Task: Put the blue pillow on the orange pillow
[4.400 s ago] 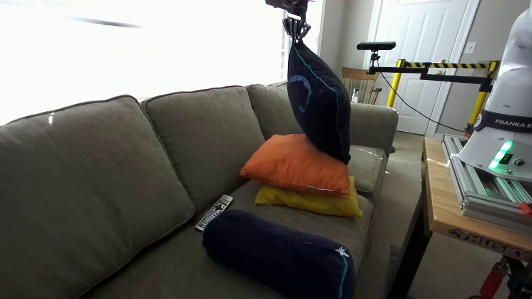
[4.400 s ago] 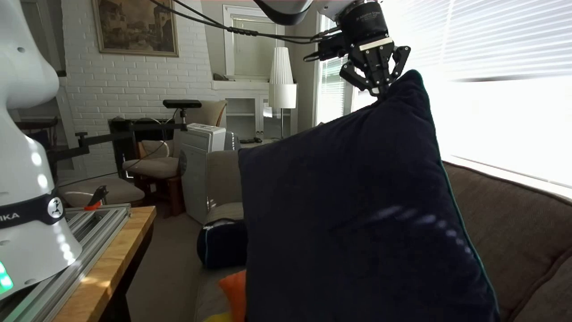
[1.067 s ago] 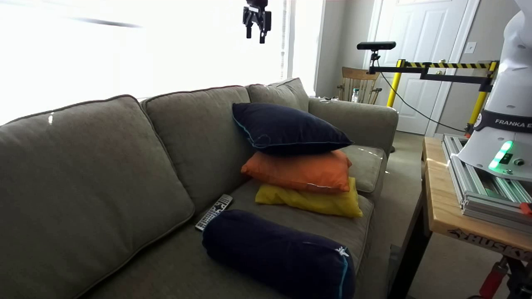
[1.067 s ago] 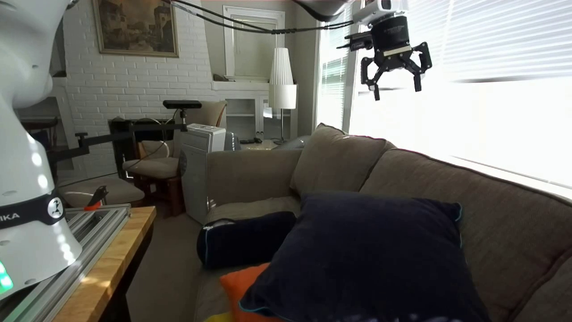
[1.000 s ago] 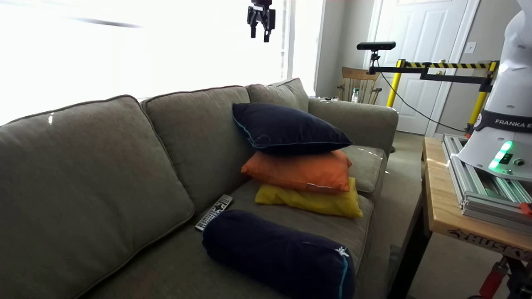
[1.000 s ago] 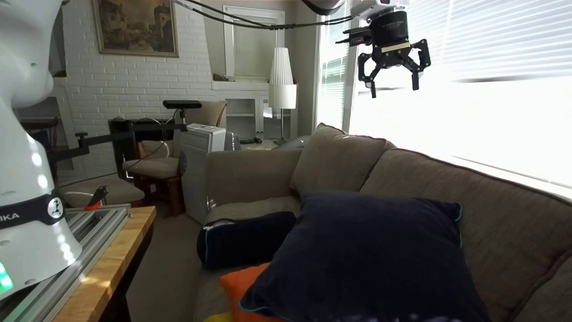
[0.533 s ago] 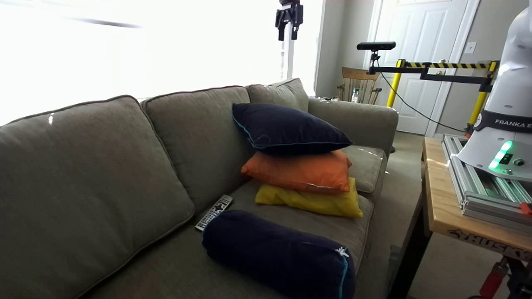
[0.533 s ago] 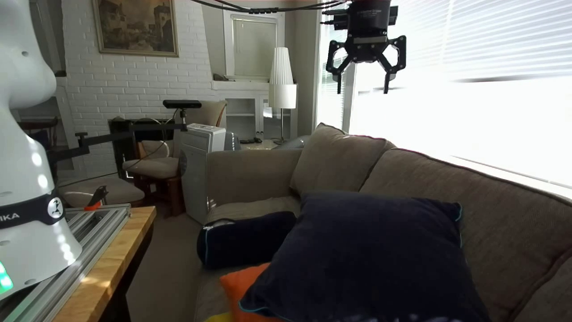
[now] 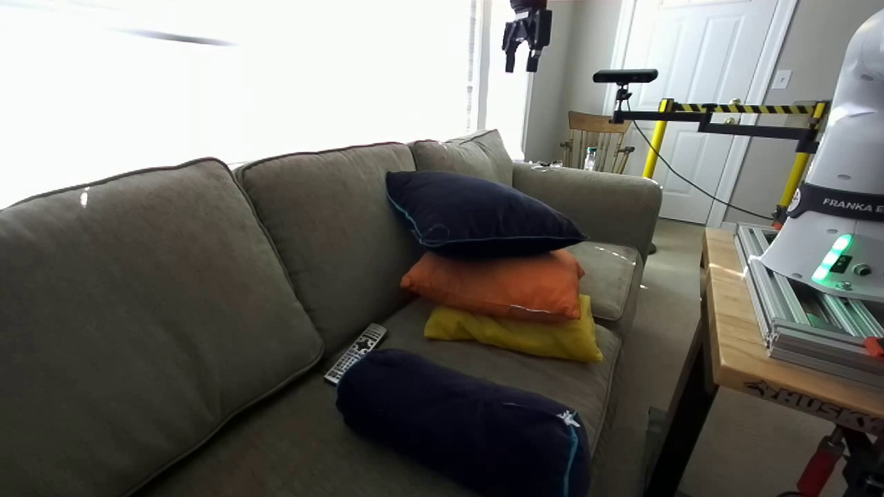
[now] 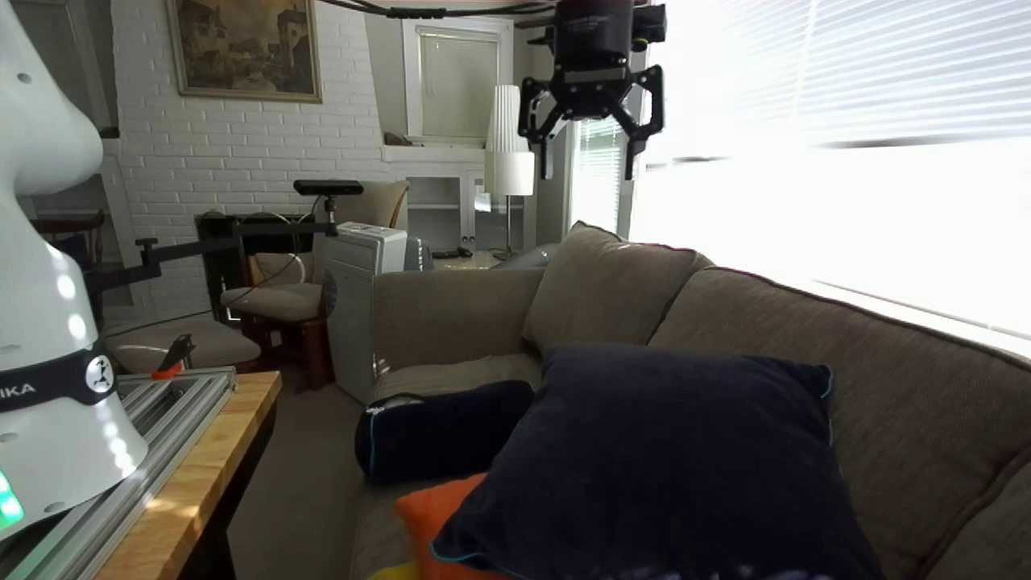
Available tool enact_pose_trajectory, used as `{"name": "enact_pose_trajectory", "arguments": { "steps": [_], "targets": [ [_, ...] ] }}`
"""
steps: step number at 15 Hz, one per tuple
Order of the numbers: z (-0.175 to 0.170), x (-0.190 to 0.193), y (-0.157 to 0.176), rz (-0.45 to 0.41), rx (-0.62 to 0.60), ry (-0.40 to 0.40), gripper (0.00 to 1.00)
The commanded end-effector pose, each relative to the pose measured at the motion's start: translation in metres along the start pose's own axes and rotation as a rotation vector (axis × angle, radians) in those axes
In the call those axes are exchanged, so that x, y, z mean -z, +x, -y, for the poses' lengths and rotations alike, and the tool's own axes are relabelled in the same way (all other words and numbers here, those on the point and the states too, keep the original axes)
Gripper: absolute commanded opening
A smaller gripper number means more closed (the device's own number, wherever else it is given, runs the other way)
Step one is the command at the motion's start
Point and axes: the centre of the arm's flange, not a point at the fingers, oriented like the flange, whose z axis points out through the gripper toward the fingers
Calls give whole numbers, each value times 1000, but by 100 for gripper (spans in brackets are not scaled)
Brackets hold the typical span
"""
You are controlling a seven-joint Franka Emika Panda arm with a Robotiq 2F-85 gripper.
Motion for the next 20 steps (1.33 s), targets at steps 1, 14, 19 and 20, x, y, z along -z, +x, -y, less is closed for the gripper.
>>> {"name": "enact_pose_trajectory", "arguments": {
  "steps": [1, 14, 19, 20],
  "targets": [
    [-62, -11, 62, 28, -84, 16, 100],
    [-91, -20, 117, 17, -143, -7, 100],
    [-91, -20, 116, 17, -143, -6, 100],
    [-91, -20, 116, 17, -143, -6, 100]
  ]
}}
